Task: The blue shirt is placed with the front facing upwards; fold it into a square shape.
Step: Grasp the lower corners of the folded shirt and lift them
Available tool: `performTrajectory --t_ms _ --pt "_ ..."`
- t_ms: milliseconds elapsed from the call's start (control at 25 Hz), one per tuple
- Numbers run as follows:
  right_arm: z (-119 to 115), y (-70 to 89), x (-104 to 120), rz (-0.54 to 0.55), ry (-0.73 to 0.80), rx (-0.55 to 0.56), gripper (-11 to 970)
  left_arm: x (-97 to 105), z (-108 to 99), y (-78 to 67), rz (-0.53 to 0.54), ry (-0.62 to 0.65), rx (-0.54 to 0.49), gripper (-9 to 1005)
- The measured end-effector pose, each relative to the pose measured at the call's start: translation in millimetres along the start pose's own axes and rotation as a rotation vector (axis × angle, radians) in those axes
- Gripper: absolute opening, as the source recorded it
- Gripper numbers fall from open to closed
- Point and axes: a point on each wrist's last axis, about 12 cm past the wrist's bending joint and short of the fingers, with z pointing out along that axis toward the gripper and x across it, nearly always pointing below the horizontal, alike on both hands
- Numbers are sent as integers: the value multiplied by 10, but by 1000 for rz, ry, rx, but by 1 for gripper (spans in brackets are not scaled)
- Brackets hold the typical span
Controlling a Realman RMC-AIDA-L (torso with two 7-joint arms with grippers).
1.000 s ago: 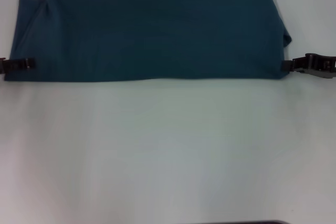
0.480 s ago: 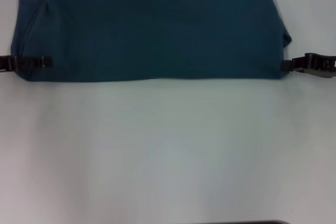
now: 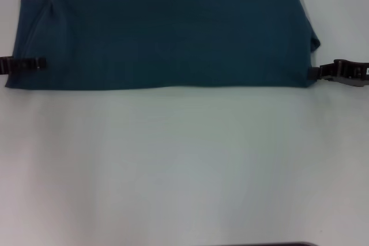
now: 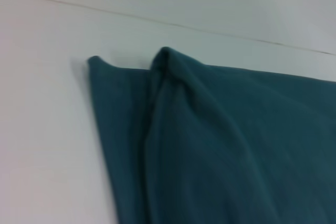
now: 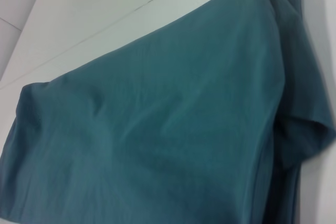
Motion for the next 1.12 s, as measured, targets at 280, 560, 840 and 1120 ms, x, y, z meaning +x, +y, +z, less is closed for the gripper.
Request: performTrajectory --t_ms 280,560,840,1120 --pt "-6 -3 -1 2 -2 2 1 46 25 40 6 25 -43 935" --pt "-2 3 2 3 0 0 1 61 25 36 5 33 -38 930" --pt "-8 0 10 6 1 -2 1 52 3 15 17 56 -10 924" --pt "-8 -2 15 9 2 -3 0 37 3 22 35 80 -24 918"
